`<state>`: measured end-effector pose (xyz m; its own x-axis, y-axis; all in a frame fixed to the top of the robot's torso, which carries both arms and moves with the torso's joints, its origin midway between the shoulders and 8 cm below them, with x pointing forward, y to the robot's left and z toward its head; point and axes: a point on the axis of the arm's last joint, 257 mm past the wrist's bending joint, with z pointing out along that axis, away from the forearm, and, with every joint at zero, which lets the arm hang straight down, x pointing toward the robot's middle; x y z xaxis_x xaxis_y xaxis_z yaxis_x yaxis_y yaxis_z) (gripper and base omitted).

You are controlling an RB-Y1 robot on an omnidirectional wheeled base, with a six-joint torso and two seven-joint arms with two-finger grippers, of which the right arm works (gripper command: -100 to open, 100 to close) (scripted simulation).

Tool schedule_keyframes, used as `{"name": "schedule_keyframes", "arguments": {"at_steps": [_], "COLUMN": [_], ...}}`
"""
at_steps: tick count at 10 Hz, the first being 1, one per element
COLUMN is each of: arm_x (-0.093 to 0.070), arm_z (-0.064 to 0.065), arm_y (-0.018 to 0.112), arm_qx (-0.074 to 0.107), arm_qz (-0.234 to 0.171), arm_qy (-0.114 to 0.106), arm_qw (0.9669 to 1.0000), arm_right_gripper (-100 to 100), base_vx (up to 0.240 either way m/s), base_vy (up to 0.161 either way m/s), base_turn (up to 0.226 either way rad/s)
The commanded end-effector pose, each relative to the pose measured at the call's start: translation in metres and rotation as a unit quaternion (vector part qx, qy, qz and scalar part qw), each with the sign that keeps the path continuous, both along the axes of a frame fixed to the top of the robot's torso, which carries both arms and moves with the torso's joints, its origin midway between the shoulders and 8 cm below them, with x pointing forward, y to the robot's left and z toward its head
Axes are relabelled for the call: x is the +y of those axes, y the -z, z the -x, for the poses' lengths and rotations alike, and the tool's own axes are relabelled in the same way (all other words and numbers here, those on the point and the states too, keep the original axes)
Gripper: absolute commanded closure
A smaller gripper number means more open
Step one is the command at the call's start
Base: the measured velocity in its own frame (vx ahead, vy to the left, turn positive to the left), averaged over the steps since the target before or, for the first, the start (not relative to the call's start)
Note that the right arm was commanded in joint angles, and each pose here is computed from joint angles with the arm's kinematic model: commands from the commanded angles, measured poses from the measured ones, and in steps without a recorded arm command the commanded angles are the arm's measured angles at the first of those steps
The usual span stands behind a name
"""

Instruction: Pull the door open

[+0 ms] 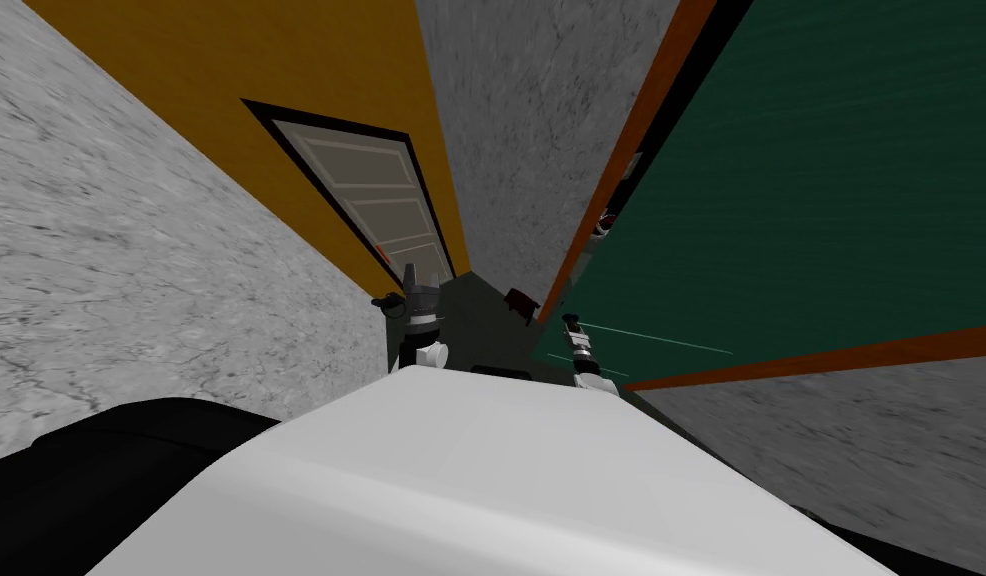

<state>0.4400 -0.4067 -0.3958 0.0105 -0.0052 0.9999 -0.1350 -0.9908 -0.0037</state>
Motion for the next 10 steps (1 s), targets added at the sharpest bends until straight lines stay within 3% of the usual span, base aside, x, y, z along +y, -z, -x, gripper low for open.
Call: {"name": "schedule_keyframes", "arguments": {"at_steps": [1, 9, 10], "arm_x": [0.003, 0.019, 0.017], "arm_z": [0.002, 0.011, 0.011], "arm_y": [-0.001, -0.004, -0.002], "arm_qx": [-0.002, -0.005, -0.002], "arm_qz": [0.001, 0.002, 0.002], "arm_qy": [-0.013, -0.073, -0.067], "arm_qw": [0.9999, 0.9973, 0.9977], "arm_right_gripper": [100, 100, 100], "base_vx": [-0.118, -0.200, -0.080], "base_vy": [-0.033, -0.046, -0.028], "base_turn": [0.081, 0.056, 0.014]}}
